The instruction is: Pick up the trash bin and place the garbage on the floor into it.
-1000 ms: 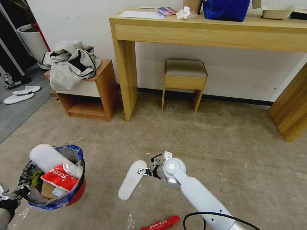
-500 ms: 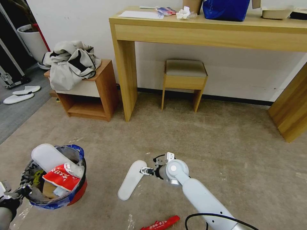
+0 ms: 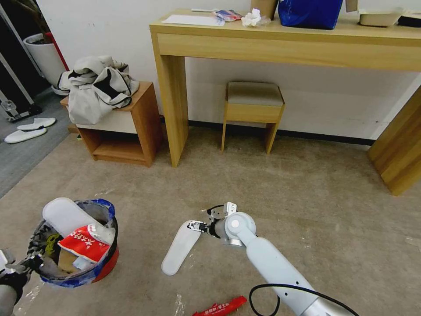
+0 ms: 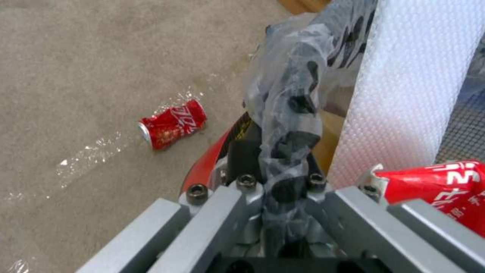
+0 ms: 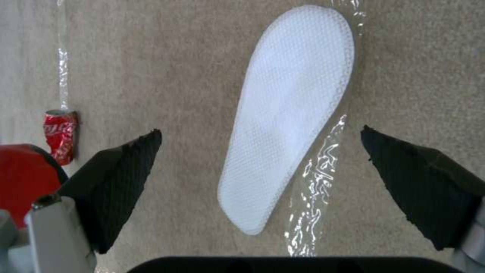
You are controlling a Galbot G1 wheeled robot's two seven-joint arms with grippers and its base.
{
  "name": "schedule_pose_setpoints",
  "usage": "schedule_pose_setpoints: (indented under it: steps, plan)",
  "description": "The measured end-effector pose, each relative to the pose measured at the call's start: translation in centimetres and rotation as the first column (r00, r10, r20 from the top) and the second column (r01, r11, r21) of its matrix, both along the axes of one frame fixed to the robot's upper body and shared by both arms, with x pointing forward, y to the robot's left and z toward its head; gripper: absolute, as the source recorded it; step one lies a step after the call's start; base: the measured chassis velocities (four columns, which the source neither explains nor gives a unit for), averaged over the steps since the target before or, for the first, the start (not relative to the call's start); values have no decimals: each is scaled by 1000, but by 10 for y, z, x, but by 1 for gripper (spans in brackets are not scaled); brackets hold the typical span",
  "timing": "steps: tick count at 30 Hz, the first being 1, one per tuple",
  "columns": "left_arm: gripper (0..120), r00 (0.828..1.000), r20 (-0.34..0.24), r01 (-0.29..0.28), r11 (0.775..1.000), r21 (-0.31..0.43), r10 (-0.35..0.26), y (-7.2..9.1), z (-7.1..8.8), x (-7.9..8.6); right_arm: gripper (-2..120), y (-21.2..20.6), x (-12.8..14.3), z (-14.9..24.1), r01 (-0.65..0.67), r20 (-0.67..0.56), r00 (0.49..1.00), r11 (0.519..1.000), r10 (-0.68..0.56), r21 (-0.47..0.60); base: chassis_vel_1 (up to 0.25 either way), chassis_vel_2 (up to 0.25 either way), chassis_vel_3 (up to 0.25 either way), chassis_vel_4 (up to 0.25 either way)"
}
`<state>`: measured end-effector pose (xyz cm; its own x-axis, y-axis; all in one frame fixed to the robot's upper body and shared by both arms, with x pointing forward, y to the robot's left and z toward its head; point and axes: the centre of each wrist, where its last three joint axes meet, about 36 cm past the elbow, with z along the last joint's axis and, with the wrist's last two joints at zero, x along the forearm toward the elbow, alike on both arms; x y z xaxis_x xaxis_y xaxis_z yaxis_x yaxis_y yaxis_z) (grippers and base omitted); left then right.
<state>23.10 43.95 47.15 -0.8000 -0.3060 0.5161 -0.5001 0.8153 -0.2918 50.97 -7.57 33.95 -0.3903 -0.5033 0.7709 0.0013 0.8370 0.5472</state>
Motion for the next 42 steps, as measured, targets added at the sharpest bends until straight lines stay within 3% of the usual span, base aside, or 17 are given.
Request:
schedule_pose_setpoints:
  steps: [42]
  plan:
    - [0, 1000, 8, 12, 1000, 6, -12, -4, 10, -3, 100, 19, 13, -26, 23, -5, 1000, 1000, -23, 8, 0, 0, 0, 0]
